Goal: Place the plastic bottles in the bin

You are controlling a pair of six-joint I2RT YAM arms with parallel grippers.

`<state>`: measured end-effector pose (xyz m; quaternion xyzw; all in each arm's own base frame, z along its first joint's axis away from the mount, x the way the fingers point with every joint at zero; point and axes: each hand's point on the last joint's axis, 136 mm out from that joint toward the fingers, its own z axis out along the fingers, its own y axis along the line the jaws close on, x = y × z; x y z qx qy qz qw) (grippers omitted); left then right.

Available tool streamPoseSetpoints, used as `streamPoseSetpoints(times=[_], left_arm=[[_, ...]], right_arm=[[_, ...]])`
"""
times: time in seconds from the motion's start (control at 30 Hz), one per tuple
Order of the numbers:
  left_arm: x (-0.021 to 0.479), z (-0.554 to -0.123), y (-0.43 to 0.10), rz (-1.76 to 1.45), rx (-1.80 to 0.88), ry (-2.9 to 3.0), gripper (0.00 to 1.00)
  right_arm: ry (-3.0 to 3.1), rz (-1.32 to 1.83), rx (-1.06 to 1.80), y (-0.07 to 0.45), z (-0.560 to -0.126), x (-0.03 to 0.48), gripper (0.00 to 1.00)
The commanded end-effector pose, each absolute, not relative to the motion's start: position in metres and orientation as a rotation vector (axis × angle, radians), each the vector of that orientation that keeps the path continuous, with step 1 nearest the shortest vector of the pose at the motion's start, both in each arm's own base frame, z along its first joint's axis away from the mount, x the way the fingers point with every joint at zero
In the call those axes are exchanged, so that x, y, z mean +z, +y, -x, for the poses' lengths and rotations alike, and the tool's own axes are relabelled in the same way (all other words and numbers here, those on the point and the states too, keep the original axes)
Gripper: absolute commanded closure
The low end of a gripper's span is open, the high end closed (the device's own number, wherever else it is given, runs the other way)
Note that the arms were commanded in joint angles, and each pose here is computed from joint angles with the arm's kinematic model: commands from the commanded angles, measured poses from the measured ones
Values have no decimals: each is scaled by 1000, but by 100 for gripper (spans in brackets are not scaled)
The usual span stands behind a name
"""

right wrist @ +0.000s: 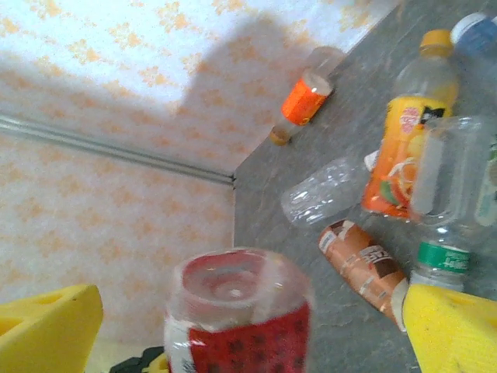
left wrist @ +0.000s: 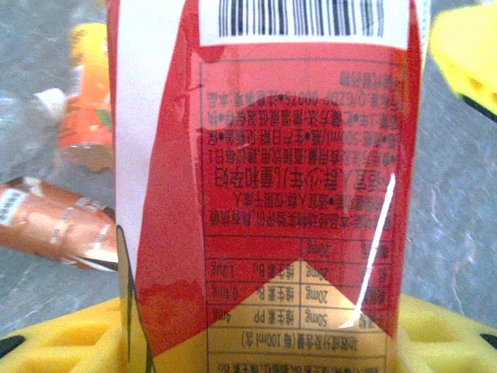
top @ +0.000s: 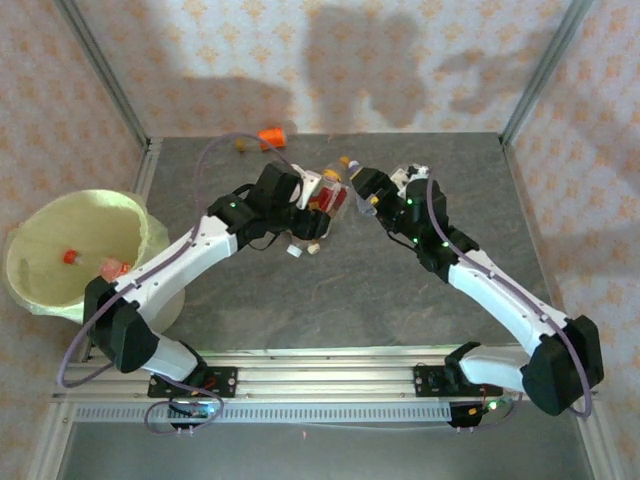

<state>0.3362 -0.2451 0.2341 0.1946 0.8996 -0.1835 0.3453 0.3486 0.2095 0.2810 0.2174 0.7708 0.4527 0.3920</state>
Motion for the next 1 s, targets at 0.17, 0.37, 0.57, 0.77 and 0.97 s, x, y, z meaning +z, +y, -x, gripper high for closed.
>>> streamPoseSetpoints(times=[0.17, 0.37, 0.57, 0.77, 0.97], left_arm=[[282, -356, -196, -204, -336, 2161, 50], [307, -356, -164, -56, -266, 2094, 51], [342, -349, -120, 82, -129, 2044, 51], [377, -337, -79, 159, 34, 1962, 51], [406, -321, -14, 326, 324, 1906, 53]], right_arm=[[2009, -498, 856, 173, -337, 266, 1], [1996, -487, 817, 167, -336, 268, 1], [1992, -465, 802, 167, -338, 268, 1], [1995, -449, 793, 168, -340, 267, 1], [1994, -419, 787, 170, -340, 271, 1]])
